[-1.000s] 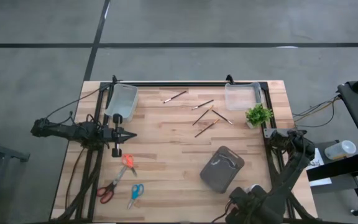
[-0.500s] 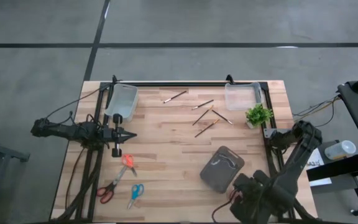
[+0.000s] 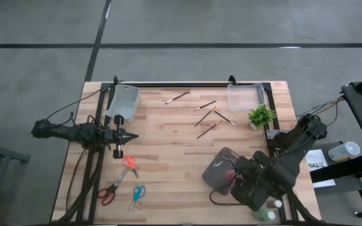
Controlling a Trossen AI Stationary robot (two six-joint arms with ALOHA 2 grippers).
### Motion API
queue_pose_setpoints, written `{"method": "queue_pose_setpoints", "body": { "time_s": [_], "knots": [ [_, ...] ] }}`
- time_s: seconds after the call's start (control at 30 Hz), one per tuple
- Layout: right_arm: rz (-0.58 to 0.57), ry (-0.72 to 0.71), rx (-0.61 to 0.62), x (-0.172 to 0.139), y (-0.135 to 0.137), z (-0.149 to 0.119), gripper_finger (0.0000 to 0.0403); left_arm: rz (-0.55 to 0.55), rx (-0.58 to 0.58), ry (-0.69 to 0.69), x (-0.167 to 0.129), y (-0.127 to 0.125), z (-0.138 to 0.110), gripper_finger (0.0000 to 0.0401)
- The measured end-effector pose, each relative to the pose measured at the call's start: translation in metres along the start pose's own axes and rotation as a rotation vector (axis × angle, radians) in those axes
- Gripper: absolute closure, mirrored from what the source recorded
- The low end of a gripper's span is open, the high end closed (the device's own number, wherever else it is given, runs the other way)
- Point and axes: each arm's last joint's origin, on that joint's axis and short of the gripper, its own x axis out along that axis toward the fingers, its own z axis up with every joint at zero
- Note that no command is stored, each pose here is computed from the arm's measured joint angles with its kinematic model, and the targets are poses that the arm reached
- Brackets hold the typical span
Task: Pick & Place Paint Supplies
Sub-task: Put the red paint bottle into the black bin
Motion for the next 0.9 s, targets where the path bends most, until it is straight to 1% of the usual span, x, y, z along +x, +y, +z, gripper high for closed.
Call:
{"method": "queue_pose_setpoints", "body": {
  "time_s": [0.3,0.5,0.73,0.9],
  "knots": [
    [-0.044,0.000,-0.065,0.012,-0.008,0.037,0.0183,0.000,0.000,0.000,0.000,0.000,0.000,0.0401],
    [-0.073,0.019,-0.076,0.021,-0.015,0.058,0.0182,-0.001,0.000,0.000,0.000,0.000,0.000,0.0401],
    [-0.100,0.113,-0.093,0.042,-0.021,0.067,0.0182,-0.001,0.000,0.000,0.000,0.000,0.000,0.0401],
    [-0.087,0.138,-0.113,0.060,-0.025,0.066,0.0182,0.000,0.000,0.000,0.000,0.000,0.000,0.0401]
  ]
}}
